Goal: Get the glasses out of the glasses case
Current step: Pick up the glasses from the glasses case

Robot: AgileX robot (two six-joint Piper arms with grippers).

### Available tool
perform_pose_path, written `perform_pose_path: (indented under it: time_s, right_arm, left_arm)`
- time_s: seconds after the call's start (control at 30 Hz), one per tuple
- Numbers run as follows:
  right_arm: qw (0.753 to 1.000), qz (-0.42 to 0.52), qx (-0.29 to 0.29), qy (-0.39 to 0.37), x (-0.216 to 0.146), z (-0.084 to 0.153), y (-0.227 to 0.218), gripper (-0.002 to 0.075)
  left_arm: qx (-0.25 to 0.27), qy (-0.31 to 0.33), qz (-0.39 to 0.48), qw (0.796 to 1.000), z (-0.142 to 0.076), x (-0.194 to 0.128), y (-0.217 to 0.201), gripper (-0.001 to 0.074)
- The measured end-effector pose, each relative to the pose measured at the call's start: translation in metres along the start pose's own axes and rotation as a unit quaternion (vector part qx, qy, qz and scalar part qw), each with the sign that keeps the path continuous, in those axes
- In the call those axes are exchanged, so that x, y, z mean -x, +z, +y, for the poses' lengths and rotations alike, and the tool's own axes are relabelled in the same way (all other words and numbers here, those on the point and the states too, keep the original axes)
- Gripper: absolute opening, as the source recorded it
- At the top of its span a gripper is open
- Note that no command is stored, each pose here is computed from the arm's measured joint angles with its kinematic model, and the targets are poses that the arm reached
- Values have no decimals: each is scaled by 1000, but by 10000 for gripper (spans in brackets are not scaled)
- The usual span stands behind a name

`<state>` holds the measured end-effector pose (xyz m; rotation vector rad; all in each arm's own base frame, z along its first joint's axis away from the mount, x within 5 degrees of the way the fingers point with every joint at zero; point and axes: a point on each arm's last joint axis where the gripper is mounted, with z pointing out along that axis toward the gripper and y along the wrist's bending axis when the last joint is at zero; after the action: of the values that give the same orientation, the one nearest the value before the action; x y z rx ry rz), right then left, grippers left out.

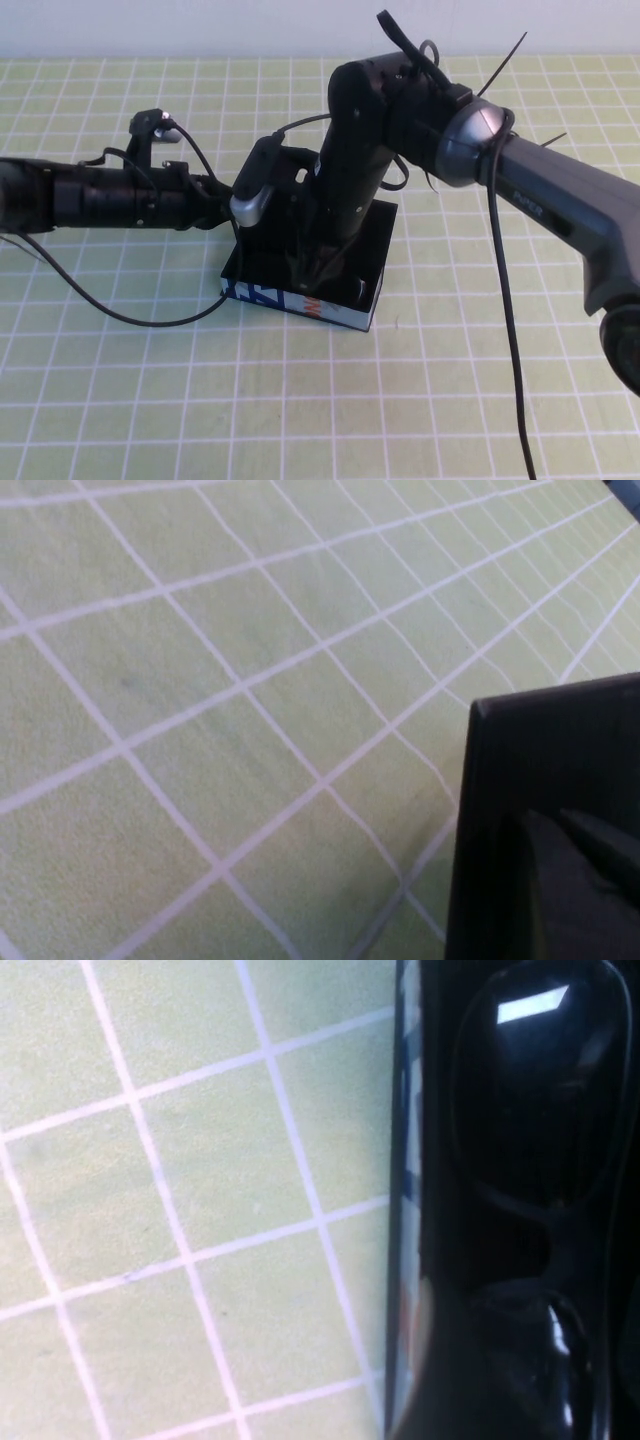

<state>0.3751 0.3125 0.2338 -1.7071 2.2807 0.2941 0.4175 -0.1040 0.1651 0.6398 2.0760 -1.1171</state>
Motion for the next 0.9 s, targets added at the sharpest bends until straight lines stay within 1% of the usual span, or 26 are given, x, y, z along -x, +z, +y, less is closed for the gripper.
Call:
perform_pose_path:
  time_s: [0.2, 0.43, 0.67, 0.9]
  right_arm:
    - [1000, -12, -10, -8, 2, -2, 2, 321]
    - [1000, -9, -7, -5, 1, -5, 15, 321]
    - [1000, -14, -12, -4, 2, -6, 17, 321]
    - [1000, 1, -12, -6, -2, -9, 33, 321]
  left_arm:
    - [0, -5, -1, 1000, 1, -1, 1, -4]
    - [0, -5, -1, 1000, 1, -1, 1, -4]
    - [0, -6, -1, 1000, 1, -1, 1, -4]
    - [0, -6, -1, 1000, 1, -1, 1, -4]
